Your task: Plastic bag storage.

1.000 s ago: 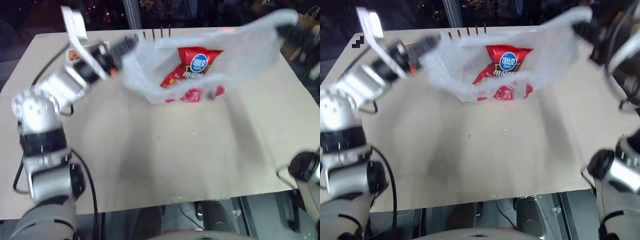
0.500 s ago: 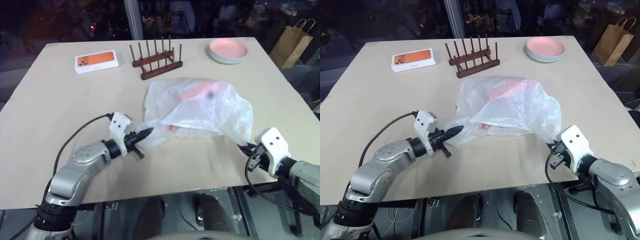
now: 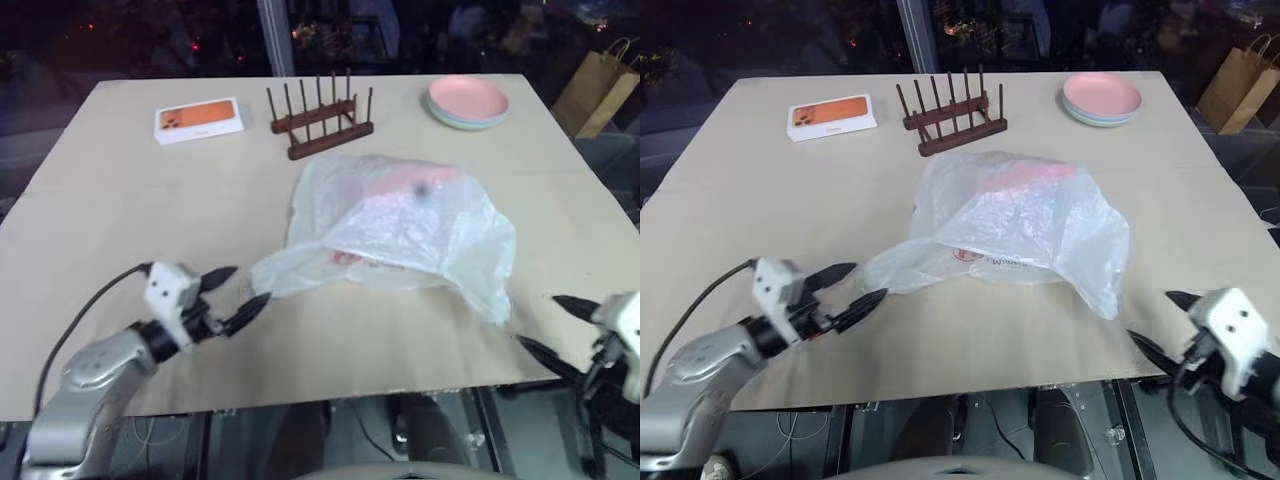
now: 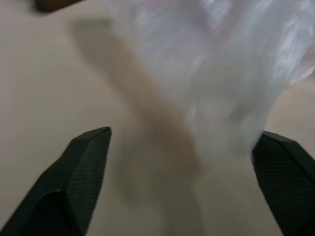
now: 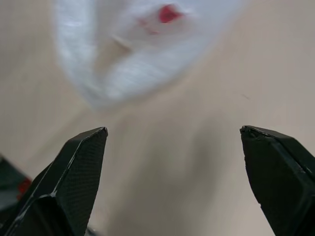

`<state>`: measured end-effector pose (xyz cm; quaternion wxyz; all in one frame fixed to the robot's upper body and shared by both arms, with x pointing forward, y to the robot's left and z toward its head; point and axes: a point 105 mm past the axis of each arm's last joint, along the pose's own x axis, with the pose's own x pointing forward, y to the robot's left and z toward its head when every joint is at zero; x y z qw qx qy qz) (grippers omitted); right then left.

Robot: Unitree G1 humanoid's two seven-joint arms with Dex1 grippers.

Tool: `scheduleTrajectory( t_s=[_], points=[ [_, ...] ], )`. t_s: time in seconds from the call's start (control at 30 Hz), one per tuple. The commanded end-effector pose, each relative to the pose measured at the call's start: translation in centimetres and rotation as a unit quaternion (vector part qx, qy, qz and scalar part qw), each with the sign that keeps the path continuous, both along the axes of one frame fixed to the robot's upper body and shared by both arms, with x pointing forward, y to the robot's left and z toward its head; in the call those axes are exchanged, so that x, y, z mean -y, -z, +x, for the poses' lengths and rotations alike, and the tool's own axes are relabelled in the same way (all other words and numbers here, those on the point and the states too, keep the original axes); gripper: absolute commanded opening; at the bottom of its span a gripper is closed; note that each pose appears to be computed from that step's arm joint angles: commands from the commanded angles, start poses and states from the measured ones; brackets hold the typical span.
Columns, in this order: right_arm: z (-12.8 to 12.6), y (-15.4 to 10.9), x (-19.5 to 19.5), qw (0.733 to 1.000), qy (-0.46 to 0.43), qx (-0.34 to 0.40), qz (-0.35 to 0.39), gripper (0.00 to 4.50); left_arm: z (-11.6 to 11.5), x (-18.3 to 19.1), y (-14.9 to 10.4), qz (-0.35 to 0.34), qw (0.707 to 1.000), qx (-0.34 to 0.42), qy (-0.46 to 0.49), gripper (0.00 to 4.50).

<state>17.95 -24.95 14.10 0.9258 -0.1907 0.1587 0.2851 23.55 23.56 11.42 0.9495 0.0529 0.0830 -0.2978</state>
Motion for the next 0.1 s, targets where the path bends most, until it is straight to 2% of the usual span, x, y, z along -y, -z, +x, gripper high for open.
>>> scheduleTrajectory(
  t_s=[0.03,0.1],
  points=[
    [-0.23,-1.35,1.57,0.999,-0.001,0.018,-0.035,4.5,-0.69,-0.77,-1.27,0.006,1.0,0.015,0.001,4.47],
    [-0.15,-1.33,1.9,0.999,-0.003,0.014,-0.034,4.5,-0.79,-1.17,-1.05,0.012,1.0,0.011,-0.002,4.47]
  ],
)
